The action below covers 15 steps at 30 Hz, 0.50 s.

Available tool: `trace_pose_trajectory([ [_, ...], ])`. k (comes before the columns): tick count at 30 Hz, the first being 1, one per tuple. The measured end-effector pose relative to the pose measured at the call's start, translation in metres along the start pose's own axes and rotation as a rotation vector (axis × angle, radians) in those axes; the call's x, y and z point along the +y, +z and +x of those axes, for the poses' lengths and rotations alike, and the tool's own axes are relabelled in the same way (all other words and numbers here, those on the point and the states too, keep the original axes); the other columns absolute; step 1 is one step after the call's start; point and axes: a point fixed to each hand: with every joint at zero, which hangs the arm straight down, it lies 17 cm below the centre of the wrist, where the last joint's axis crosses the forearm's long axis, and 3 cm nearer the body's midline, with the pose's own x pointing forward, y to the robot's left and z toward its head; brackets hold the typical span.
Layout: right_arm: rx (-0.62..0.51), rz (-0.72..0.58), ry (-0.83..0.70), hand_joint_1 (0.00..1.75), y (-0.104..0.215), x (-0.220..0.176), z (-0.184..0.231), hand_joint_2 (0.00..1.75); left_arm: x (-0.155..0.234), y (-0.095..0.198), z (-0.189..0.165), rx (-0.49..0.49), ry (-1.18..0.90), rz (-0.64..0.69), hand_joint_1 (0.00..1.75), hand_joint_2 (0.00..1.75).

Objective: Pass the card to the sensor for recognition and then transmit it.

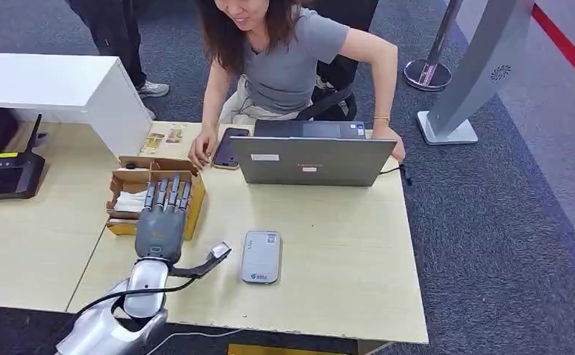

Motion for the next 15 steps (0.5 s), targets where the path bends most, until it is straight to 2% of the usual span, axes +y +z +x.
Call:
trace_pose_trajectory([
  [5,0.001,-0.002,-0.007,0.00,0.000,0.000,0.000,0.00,0.015,0.006,0.015,-0.035,0.010,0.017,0.00,1.75],
  [15,0.009,-0.016,-0.031,0.00,-0.001,-0.003,-0.001,0.00,0.019,0.025,0.030,-0.063,0.010,-0.008,0.00,1.75],
])
